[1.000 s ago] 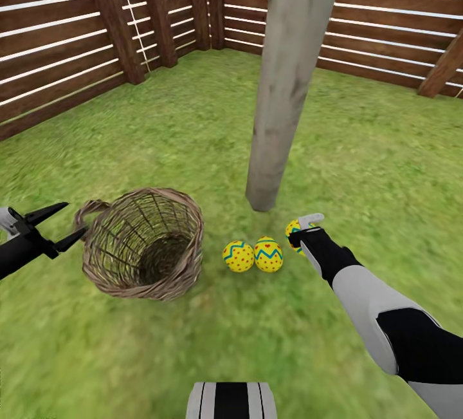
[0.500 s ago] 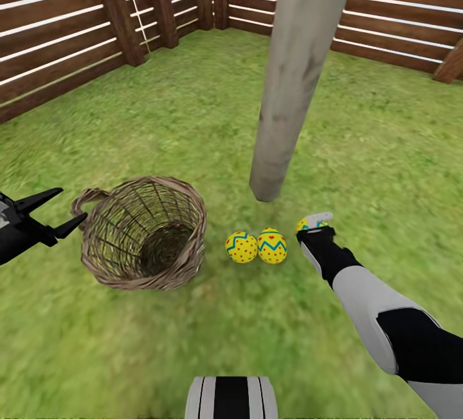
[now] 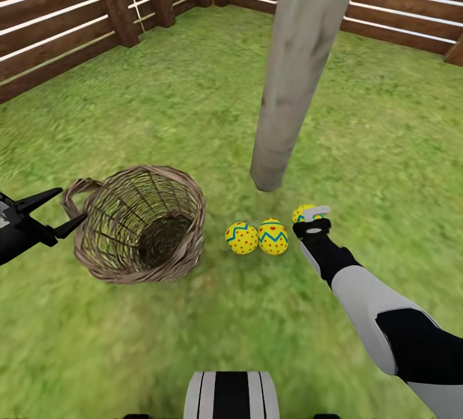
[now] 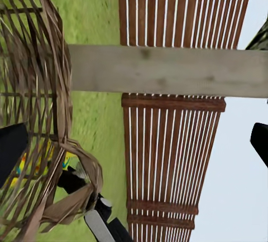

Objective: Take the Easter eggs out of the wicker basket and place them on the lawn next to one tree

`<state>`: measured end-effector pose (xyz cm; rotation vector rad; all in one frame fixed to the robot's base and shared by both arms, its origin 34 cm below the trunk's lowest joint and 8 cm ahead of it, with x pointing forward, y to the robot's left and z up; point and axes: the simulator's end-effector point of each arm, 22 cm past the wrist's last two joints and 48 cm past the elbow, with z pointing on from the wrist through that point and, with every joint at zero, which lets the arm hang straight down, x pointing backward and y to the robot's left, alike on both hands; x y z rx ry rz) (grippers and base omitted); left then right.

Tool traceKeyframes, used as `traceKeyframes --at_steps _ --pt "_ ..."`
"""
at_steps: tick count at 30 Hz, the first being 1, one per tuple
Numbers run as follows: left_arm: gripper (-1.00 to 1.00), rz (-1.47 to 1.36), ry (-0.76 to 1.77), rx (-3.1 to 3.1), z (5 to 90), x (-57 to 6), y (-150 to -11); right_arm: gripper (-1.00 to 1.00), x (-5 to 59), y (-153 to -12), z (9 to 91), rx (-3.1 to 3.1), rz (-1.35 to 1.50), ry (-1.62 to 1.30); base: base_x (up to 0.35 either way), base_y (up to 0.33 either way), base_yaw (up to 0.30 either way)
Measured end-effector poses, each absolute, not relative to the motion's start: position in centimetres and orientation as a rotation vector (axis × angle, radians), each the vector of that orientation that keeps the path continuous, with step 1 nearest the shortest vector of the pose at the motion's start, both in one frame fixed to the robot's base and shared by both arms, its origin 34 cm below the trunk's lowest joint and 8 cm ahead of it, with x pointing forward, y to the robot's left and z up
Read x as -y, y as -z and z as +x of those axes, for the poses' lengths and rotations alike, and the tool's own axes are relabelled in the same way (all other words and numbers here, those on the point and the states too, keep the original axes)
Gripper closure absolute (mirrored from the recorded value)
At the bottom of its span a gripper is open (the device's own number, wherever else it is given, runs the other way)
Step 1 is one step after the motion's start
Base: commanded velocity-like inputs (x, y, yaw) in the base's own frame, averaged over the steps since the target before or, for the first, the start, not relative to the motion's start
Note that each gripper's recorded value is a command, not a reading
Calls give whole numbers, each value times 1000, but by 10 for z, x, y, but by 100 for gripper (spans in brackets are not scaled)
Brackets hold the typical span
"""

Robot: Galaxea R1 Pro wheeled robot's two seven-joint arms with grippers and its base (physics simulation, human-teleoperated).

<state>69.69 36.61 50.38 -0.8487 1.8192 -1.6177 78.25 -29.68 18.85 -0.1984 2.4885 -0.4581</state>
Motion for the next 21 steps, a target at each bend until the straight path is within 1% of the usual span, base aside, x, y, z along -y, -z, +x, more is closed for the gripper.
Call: traceKeyframes --at_steps 2,5,16,21 --pt "-100 -857 1616 -1825 697 -366 -499 100 301 -174 767 -2561 -209 471 0 0 0" --pt "-100 -868 1615 -1833 697 -366 -491 100 283 -152 749 -2665 -248 341 0 0 0" --pt "-100 -911 1608 -1863 696 -366 -462 100 281 -125 741 -2678 -255 322 0 0 0" --pt "-100 -931 1604 -1876 695 -366 -450 100 280 -124 751 -2653 -258 325 0 0 0"
